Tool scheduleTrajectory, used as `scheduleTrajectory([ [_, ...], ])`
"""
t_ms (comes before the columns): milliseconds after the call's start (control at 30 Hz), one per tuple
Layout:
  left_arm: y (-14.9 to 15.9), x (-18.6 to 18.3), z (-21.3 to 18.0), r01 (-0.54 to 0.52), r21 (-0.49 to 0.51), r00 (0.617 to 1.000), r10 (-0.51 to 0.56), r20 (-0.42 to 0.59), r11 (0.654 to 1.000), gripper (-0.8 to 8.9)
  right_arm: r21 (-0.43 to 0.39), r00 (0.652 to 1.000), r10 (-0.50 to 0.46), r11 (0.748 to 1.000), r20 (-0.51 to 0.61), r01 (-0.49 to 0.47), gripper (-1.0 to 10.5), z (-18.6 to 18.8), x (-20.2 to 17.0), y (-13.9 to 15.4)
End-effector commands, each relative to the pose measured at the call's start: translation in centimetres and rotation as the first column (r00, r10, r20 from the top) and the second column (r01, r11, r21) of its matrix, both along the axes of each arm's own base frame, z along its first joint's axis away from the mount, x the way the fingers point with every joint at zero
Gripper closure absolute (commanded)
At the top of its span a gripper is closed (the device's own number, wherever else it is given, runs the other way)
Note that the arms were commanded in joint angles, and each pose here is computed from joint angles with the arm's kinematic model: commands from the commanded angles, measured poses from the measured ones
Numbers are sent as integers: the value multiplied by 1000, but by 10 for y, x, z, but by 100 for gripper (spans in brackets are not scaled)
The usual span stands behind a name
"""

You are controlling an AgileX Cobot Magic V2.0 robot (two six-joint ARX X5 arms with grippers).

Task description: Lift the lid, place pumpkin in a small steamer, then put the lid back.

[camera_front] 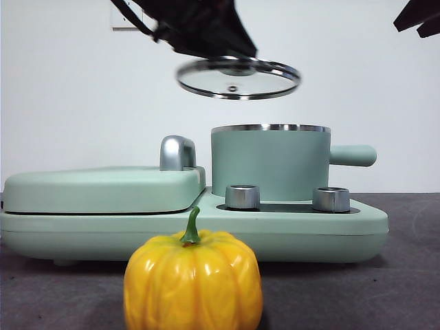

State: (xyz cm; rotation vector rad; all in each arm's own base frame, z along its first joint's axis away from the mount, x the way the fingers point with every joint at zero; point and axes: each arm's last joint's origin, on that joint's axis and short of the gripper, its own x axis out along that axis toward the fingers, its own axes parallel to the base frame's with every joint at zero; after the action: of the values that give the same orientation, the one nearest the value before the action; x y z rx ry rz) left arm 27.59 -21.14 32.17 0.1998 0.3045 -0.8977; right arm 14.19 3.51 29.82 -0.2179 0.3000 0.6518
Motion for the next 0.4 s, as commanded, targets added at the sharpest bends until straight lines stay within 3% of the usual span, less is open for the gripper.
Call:
scheduleTrajectory([
  [33,11,-7,17,-41,-34,998,40,-39,999,803,5,1000,12,1000,20,-12,645,6,0,1],
  [167,31,-15,24,-100,-5,990,99,-99,995,803,5,999,28,1000,20,-28,645,6,-1,4],
  [400,63,-19,34,-207,31,971,209,-118,978,803,3,998,69,998,13,-69,645,6,-2,9],
])
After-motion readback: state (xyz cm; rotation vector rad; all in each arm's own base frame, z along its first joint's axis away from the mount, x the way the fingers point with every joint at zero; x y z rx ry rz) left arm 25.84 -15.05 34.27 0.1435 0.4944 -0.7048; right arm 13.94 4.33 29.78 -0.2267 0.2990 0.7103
